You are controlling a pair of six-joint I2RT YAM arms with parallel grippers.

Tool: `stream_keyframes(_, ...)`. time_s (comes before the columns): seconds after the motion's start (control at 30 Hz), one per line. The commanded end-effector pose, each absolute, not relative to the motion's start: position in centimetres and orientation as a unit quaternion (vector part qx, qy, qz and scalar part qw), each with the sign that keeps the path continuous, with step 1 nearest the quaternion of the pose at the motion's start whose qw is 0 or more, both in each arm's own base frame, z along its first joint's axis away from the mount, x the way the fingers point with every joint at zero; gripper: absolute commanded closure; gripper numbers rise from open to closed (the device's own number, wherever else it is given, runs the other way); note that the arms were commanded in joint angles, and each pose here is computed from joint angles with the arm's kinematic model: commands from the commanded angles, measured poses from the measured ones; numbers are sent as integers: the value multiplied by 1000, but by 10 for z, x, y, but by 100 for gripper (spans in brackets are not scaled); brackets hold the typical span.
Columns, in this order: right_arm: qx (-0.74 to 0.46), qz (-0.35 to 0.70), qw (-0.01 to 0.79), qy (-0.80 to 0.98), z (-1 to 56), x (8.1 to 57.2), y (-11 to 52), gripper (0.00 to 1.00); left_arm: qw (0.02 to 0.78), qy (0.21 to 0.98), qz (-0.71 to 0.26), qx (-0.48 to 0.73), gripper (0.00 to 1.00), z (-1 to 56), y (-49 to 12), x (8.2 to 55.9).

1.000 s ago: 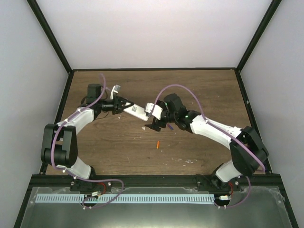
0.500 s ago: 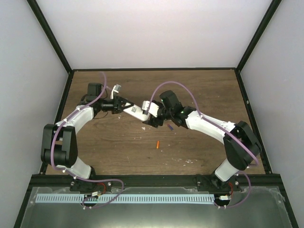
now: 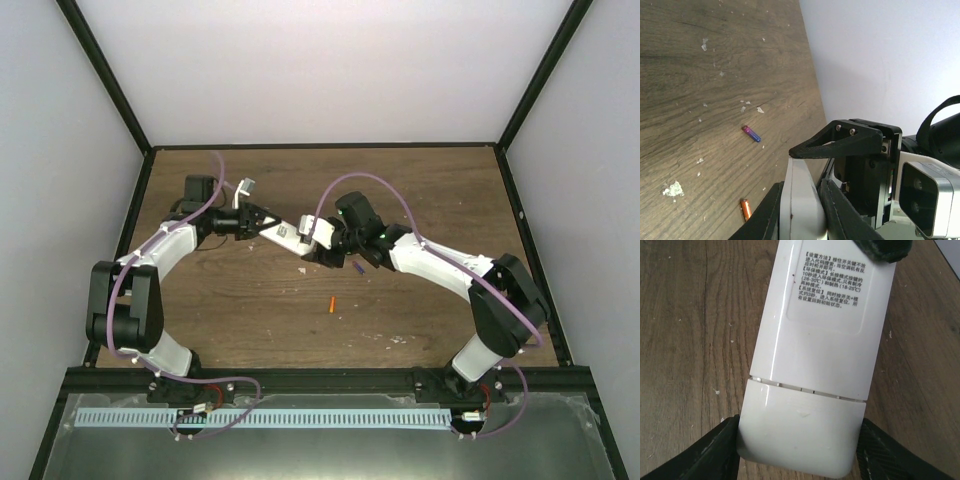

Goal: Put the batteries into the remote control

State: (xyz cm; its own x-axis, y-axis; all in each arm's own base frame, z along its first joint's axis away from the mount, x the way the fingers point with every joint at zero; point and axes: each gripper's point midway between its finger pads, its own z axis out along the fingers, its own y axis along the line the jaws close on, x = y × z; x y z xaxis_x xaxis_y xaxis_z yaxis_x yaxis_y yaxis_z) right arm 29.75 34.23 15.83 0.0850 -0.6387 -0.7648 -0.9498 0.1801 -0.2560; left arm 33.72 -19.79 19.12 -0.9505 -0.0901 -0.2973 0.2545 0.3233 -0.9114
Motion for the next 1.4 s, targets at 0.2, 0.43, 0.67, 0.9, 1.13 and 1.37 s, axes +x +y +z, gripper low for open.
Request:
stream_keyframes(0.2, -609, 178, 425, 646, 171, 309, 345, 50, 170, 794, -579, 71, 100, 204, -200, 343)
stream_keyframes(0.43, -612, 162, 411, 656, 163, 309, 338, 58, 183, 799, -568, 67, 100, 208, -199, 351)
stream_keyframes(0.67, -612, 143, 386, 676, 153, 311, 329, 58, 203, 808, -550, 61, 100, 211, -196, 362)
stream_keyframes(0.9, -613, 131, 363, 689, 139, 310, 323, 58, 212, 809, -546, 57, 100, 215, -194, 367)
stream_keyframes(1.13, -614, 120, 349, 697, 125, 308, 316, 58, 218, 808, -544, 56, 100, 218, -194, 371)
stream_keyframes(1.37, -616, 112, 331, 707, 110, 302, 307, 57, 230, 813, -532, 48, 100, 218, -188, 376)
